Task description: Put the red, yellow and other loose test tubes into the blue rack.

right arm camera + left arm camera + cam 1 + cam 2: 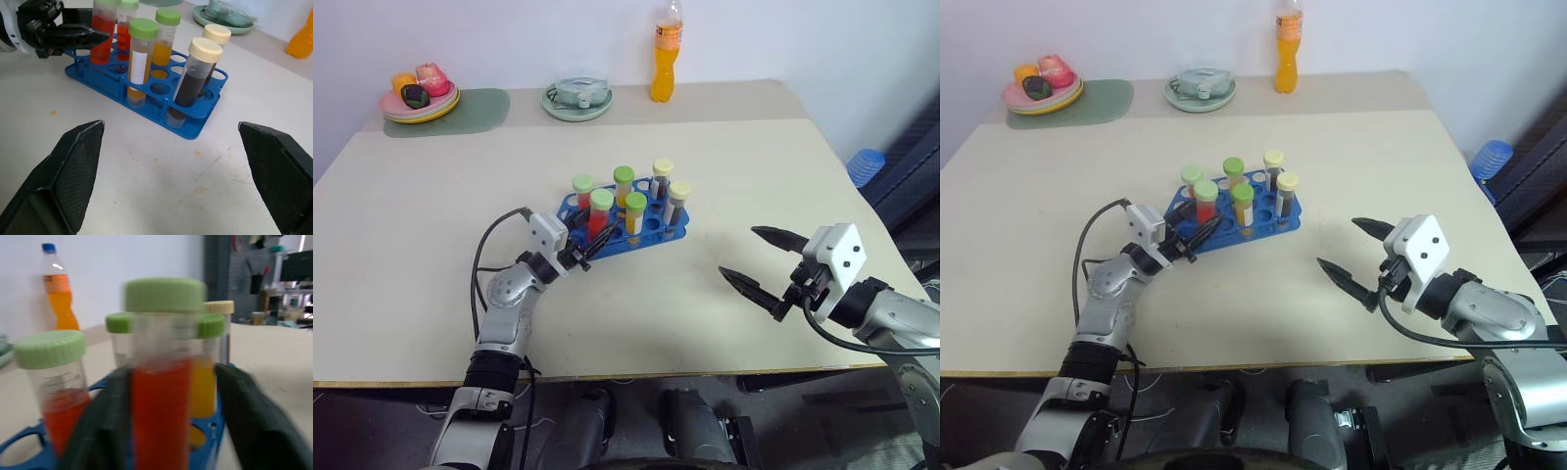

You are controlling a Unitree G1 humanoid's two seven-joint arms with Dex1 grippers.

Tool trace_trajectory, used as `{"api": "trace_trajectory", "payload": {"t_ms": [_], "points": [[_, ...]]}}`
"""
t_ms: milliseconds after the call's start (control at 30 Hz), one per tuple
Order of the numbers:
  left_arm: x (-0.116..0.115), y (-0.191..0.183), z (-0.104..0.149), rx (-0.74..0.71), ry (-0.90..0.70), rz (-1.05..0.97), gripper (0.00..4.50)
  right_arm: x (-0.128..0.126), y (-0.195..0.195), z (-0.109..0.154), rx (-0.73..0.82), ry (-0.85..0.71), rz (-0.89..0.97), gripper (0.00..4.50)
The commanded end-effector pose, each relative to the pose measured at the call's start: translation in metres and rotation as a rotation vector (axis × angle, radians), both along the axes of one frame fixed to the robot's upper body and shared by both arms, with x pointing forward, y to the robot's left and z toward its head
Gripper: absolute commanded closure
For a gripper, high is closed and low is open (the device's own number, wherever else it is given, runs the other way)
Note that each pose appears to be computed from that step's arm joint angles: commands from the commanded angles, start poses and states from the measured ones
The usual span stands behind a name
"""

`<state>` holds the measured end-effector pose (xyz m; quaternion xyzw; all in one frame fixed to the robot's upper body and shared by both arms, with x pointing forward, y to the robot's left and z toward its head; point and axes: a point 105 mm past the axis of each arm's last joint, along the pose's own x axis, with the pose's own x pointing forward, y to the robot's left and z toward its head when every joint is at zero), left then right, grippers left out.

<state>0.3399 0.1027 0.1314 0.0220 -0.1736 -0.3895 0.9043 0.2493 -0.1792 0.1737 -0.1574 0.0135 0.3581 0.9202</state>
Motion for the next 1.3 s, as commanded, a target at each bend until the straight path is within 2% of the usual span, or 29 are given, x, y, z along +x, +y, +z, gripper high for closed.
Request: {"api": "trace_trajectory", "payload": {"t_ms": [33, 367, 500, 600, 700, 767, 800, 900, 1067, 1300], "points": [[0.002, 0.002, 0.007, -0.029, -0.018, 0.012, 0.08, -0.004, 0.003, 0.012, -0.012, -0.053, 0.013, 0.0], [0.007, 0.023, 0.0, -0.084, 0.14, 0.087, 0.08, 0.002, 0.004, 0.009, 0.04, -0.05, -0.021, 0.0], [0.011, 0.057, 0.007, -0.158, 0.19, 0.205, 0.08, 0.009, -0.001, 0.009, 0.081, -0.083, -0.101, 0.0], [0.026, 0.096, 0.008, -0.264, 0.294, 0.343, 0.08, 0.016, -0.001, 0.006, 0.129, -0.071, -0.139, 0.0], [0.046, 0.146, 0.003, -0.274, 0.406, 0.605, 0.08, 0.026, 0.001, 0.001, 0.141, -0.053, -0.181, 0.0], [0.051, 0.162, 0.003, -0.29, 0.438, 0.688, 0.08, 0.031, 0.0, -0.002, 0.126, -0.046, -0.208, 0.0], [0.052, 0.169, 0.006, -0.244, 0.414, 0.721, 0.08, 0.033, 0.0, -0.004, 0.132, -0.046, -0.22, 0.0], [0.046, 0.16, 0.019, -0.146, 0.329, 0.629, 0.08, 0.036, -0.002, -0.01, 0.139, -0.045, -0.234, 0.0], [0.033, 0.135, 0.024, -0.07, 0.281, 0.487, 0.08, 0.039, -0.002, -0.014, 0.136, -0.046, -0.222, 0.0], [0.031, 0.129, 0.02, -0.044, 0.3, 0.486, 0.08, 0.04, 0.0, -0.017, 0.143, -0.04, -0.209, 0.0]]}}
